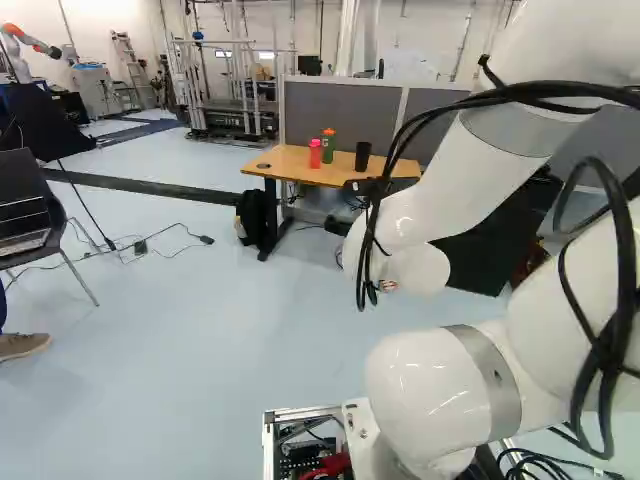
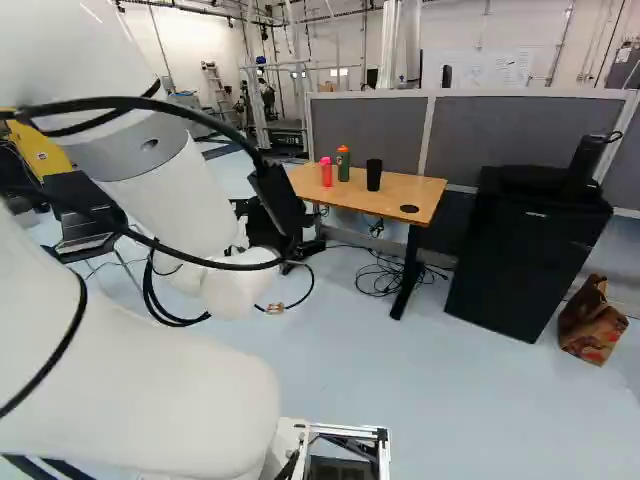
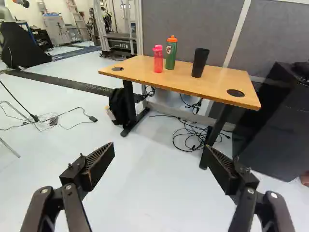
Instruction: Pick up the green bottle from the table
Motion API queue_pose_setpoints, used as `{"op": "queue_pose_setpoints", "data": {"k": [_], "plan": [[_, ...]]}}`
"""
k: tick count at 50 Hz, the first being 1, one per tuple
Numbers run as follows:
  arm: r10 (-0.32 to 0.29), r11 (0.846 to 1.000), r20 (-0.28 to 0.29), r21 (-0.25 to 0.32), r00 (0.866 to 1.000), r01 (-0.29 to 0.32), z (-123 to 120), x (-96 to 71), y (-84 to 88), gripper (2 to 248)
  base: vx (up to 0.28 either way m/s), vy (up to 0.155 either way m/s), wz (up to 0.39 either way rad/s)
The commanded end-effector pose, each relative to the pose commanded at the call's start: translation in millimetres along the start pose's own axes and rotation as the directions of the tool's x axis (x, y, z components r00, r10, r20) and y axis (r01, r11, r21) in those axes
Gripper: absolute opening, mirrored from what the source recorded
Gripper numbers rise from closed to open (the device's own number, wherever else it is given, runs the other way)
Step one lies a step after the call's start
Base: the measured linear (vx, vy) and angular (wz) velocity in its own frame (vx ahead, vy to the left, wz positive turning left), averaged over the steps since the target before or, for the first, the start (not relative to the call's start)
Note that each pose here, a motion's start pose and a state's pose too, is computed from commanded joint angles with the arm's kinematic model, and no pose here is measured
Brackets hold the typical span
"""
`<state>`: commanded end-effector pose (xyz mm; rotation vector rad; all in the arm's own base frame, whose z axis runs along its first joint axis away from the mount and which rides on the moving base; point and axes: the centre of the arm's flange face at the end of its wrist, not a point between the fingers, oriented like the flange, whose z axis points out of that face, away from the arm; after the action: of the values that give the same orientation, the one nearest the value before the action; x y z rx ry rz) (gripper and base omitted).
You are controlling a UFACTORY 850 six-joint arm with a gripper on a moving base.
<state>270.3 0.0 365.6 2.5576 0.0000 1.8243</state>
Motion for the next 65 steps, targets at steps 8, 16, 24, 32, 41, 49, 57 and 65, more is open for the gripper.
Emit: {"op": "queue_pose_setpoints", "data": {"k": [8, 16, 24, 32, 41, 49, 57, 65], "plan": [[0.0, 1.0, 0.0, 0.0, 1.0, 0.0, 0.0, 0.0, 0.0, 247, 0.053, 0.014, -0.06], [0.0, 1.0, 0.0, 0.0, 1.0, 0.0, 0.0, 0.0, 0.0, 247, 0.168, 0.126, -0.049], [0.0, 1.0, 0.0, 0.0, 1.0, 0.0, 0.0, 0.0, 0.0, 247, 0.224, 0.172, -0.035], [0.0, 1.0, 0.0, 0.0, 1.0, 0.0, 0.0, 0.0, 0.0, 247, 0.249, 0.185, -0.041], [0.0, 1.0, 0.0, 0.0, 1.0, 0.0, 0.0, 0.0, 0.0, 247, 0.257, 0.16, -0.036], [0.0, 1.0, 0.0, 0.0, 1.0, 0.0, 0.0, 0.0, 0.0, 247, 0.271, 0.156, -0.042], [0.0, 1.0, 0.0, 0.0, 1.0, 0.0, 0.0, 0.0, 0.0, 247, 0.279, 0.133, -0.036], [0.0, 1.0, 0.0, 0.0, 1.0, 0.0, 0.0, 0.0, 0.0, 247, 0.281, 0.108, -0.104]]}}
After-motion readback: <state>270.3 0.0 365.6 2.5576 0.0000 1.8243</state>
